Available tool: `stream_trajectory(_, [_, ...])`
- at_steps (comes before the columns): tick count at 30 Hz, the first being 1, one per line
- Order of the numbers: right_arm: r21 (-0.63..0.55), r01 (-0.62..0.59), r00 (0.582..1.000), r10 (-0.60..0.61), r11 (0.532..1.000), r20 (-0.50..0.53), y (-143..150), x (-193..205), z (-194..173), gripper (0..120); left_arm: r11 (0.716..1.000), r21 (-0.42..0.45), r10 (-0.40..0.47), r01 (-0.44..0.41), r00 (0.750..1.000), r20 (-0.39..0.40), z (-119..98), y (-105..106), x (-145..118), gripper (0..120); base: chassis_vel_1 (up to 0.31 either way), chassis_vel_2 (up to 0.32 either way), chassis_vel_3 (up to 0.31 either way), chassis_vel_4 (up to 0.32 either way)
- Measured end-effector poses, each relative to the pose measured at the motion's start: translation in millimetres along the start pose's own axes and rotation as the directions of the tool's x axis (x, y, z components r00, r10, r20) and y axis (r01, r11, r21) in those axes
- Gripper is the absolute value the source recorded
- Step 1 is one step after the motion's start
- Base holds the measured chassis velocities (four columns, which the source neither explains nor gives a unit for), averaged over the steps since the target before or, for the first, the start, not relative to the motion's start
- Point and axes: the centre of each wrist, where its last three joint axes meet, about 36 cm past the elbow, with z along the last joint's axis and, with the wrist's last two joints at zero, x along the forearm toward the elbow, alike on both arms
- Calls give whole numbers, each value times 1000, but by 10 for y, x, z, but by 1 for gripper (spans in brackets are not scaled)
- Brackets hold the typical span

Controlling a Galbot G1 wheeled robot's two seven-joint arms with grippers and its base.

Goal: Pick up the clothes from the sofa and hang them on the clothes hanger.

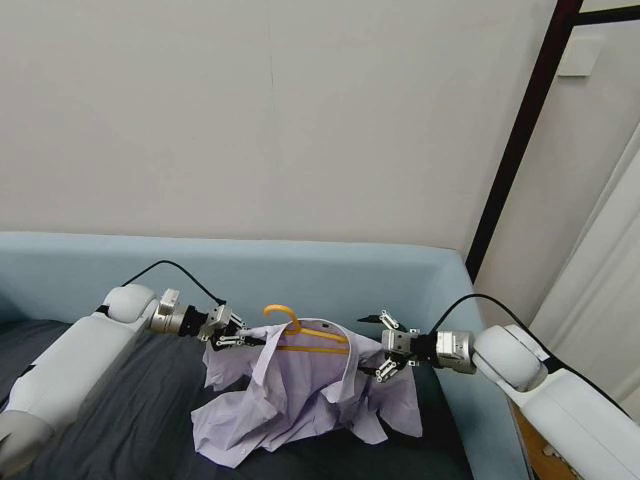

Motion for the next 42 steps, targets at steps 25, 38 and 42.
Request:
stream_trajectory(25, [10, 59, 994, -59, 998, 96, -91, -482, -176, 100, 1000, -10, 11, -12, 1000, -13, 39, -22, -125, 1, 0, 0, 0, 0])
stream_trajectory(38, [31, 110, 993, -111, 993, 30, -202, -347, -172, 59, 999, -26, 20, -21, 999, -32, 41, 14, -127, 1, 0, 0, 0, 0])
stream_trajectory(42, [23, 150, 988, -150, 988, 17, -231, -337, -183, 44, 999, -37, 27, -28, 999, -44, 43, 19, -149, 1, 0, 0, 0, 0])
